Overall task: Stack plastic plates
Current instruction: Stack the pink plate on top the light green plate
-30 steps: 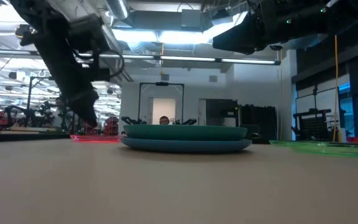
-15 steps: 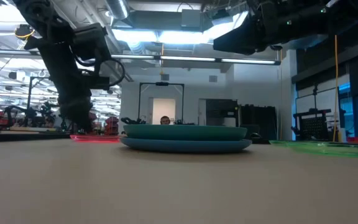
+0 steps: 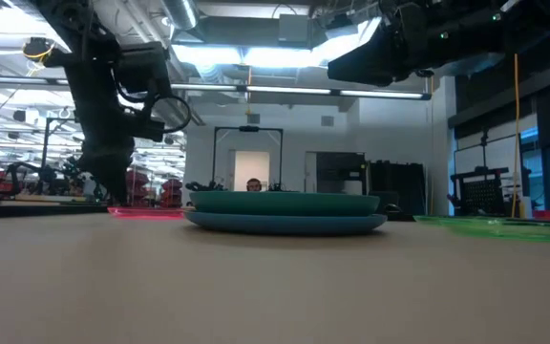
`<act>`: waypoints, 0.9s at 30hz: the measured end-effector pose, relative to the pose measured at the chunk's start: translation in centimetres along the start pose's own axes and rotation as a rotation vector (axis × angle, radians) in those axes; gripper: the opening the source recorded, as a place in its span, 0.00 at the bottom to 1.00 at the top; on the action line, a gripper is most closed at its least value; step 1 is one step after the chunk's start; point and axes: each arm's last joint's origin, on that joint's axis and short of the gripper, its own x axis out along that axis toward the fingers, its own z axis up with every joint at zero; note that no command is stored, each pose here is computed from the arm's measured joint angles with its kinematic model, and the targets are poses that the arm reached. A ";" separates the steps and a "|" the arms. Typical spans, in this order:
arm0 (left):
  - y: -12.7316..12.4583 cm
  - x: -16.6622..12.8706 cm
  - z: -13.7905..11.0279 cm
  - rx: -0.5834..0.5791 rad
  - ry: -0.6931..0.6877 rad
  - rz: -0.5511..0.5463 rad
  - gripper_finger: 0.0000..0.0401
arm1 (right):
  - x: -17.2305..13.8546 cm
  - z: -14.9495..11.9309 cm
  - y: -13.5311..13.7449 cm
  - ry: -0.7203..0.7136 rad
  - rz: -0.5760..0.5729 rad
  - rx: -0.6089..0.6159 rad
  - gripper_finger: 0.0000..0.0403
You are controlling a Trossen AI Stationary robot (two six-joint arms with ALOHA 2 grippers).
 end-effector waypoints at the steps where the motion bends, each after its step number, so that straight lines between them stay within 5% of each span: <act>1: 0.1 0.0 0.0 0.003 0.001 0.005 0.33 | 0.0 0.0 0.0 0.001 -0.002 0.000 0.47; 13: 1.6 1.1 1.6 0.103 -0.100 0.059 0.33 | 0.0 -0.1 0.0 0.010 -0.004 0.000 0.47; 27: 3.7 5.6 1.4 0.047 0.052 0.115 0.33 | 0.0 -0.1 0.0 0.008 -0.006 -0.003 0.47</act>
